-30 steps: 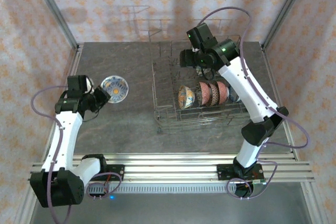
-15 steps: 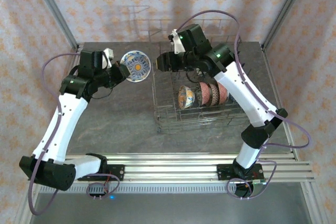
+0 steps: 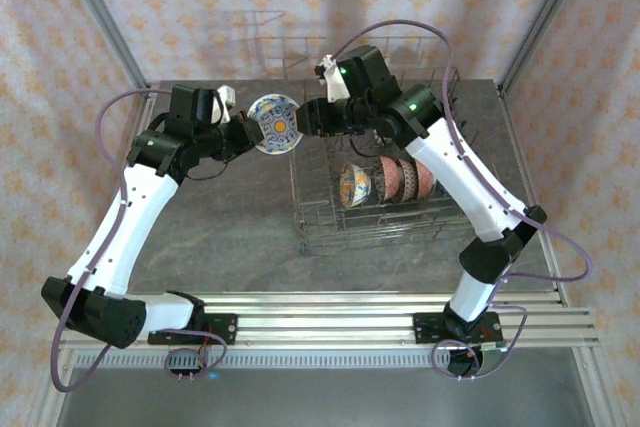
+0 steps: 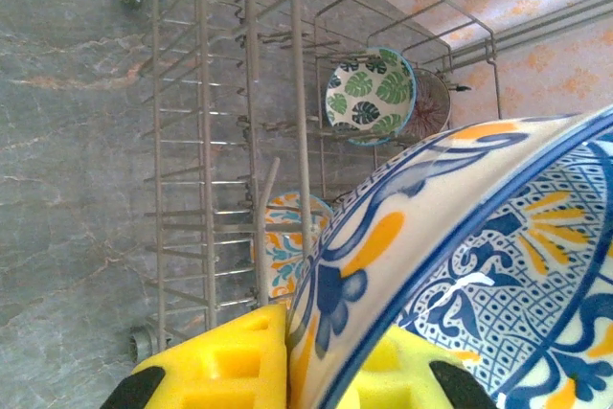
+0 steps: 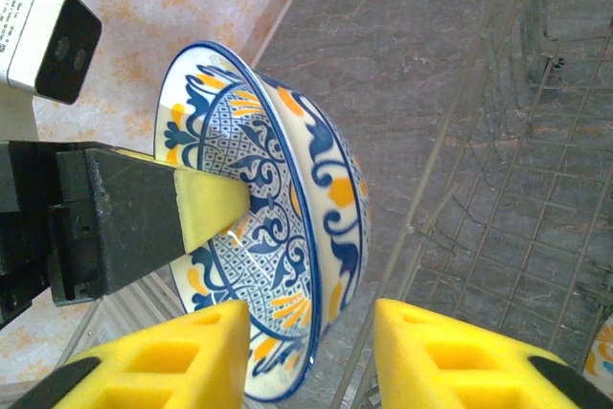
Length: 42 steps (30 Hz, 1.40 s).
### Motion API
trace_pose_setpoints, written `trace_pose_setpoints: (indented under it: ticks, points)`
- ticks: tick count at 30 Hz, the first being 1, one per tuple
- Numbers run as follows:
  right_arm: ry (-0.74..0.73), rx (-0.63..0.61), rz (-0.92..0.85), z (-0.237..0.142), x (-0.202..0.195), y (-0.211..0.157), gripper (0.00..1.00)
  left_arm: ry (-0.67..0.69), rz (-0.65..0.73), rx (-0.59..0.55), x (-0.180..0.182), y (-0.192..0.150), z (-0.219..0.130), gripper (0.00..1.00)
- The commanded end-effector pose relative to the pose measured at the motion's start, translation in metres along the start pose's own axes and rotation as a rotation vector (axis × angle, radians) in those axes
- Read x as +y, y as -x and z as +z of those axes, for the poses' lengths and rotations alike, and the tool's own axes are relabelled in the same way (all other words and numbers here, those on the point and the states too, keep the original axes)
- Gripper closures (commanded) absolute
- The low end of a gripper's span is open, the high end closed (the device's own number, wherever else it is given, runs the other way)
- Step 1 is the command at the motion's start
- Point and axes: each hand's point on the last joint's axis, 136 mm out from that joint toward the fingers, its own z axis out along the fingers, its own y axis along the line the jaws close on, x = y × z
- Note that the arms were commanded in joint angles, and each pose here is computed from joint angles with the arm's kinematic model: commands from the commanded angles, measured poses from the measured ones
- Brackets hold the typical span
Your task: Load the bowls into the dish rack
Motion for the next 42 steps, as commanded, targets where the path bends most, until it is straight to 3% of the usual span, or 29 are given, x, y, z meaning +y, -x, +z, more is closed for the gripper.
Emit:
trace_pose_setpoints:
  ticks: [1,10,22,29,32,39,42]
  points:
    - [-0.014,-0.019,0.001,0.002,-0.003,0.004,0.65,-0.051,0.056,-0.034,-0.022,0.009,-0.009,1.00]
    - [-0.054,-0.020,0.004,0.004,-0.010,0.005,0.78,-0.058,0.045,-0.031,-0.025,0.007,-0.006,1.00]
    - [-0.143,0.010,-0.020,0.013,-0.028,0.001,0.78,-0.065,0.039,-0.012,-0.026,0.005,0.004,1.00]
    - [-0.161,-0.018,-0.021,0.010,-0.030,0.008,0.92,-0.040,0.037,0.002,-0.020,0.003,0.012,1.00]
    - [-0.193,-0.032,-0.013,0.009,-0.035,0.011,0.96,-0.044,0.035,0.004,-0.019,0.003,0.015,0.85]
    - [-0.275,-0.049,0.023,0.011,-0.049,0.015,1.00,-0.054,0.035,0.015,-0.020,0.003,0.021,0.69]
    - [-0.308,-0.056,0.036,0.013,-0.055,0.018,1.00,-0.072,0.044,0.010,-0.023,0.004,0.021,0.55]
